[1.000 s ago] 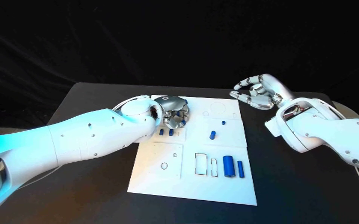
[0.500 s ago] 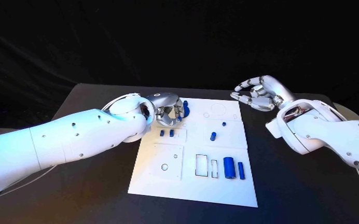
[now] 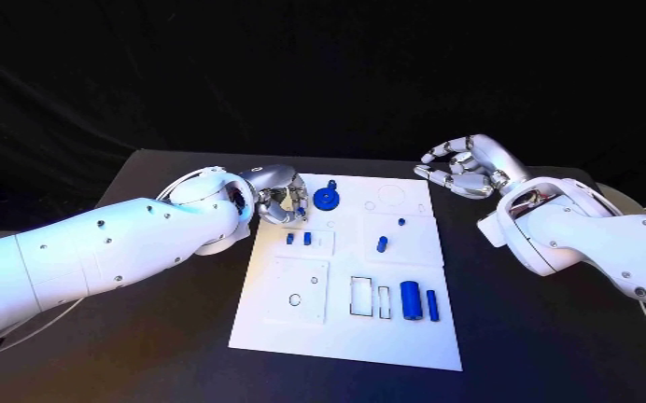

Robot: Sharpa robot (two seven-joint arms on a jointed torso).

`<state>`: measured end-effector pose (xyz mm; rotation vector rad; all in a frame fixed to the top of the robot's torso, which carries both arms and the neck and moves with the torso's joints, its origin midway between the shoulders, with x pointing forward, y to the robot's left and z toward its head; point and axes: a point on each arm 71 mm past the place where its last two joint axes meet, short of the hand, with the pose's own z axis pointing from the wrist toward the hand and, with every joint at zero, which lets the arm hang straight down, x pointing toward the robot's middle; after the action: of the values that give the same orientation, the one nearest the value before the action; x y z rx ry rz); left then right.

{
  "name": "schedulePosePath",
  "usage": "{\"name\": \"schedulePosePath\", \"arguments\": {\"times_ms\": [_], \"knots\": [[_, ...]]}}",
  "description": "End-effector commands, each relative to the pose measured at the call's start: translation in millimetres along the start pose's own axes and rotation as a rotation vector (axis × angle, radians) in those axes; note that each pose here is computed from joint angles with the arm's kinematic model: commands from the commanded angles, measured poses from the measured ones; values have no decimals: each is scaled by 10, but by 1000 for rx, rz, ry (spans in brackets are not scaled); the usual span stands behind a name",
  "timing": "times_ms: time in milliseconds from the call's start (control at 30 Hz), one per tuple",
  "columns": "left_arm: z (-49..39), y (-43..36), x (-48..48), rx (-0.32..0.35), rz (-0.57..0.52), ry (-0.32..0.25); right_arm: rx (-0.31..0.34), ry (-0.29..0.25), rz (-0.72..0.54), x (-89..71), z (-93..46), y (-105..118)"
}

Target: Assemble the parts on the task board

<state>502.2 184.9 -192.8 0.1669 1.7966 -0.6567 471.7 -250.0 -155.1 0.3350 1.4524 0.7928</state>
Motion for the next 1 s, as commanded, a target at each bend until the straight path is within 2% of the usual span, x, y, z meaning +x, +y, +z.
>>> {"name": "schedulePosePath", "arguments": {"times_ms": [33, 300, 1000], "knots": [[-4, 21, 13, -15, -19, 29, -10, 2, -3, 10, -2, 7], [13, 44, 31, -24, -22, 44, -9, 4, -3, 18, -4, 4], [73, -3, 119, -18, -37, 74, -10, 6, -2, 28, -5, 7]]}}
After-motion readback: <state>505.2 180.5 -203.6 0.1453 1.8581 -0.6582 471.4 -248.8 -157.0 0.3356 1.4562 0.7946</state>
